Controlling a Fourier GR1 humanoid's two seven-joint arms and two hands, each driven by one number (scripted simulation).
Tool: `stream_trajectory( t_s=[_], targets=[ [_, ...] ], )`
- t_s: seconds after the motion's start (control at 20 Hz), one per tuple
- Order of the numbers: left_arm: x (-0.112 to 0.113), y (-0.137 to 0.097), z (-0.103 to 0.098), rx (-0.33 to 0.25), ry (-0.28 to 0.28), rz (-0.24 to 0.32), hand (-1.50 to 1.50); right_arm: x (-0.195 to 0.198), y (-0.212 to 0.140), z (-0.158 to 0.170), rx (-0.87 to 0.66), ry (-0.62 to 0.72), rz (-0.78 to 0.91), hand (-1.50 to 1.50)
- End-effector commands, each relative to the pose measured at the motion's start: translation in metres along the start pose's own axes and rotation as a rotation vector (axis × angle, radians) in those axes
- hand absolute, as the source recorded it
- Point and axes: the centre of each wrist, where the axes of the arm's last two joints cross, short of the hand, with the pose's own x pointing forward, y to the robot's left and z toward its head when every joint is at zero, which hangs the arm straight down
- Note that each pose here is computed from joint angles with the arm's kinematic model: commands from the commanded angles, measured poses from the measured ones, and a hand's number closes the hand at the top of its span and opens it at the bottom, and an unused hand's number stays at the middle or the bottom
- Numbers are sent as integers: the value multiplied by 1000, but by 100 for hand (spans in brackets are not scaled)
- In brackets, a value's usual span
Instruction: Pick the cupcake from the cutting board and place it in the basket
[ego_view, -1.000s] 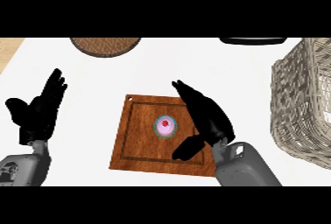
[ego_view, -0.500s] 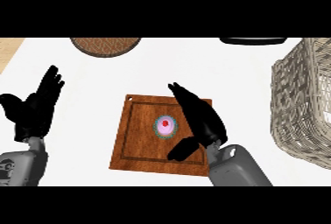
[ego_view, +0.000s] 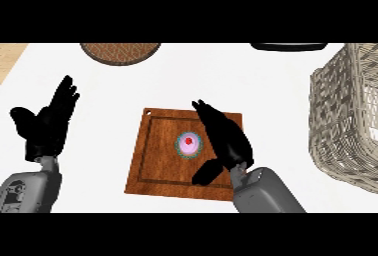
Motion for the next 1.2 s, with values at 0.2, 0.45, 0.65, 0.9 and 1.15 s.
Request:
stream_trajectory(
  t_s=[0.2, 0.45, 0.65, 0.9, 1.15],
  targets=[
    [5, 1, 5, 5, -7, 7, 0, -6, 9, -13, 7, 5, 21, -150],
    [7, 0, 11, -9, 4, 0, 0, -3, 7, -32, 33, 27, 32, -150],
    [15, -1, 2, 15, 11, 10, 0, 6, 25, -20, 26, 24, 39, -150],
    [-6, -6, 16, 10, -9, 5, 0, -3, 34, -32, 59, 29, 54, -150],
    [10, -2, 6, 2, 0, -11, 0, -23, 52, -35, 214, -40, 114, 150]
  ],
)
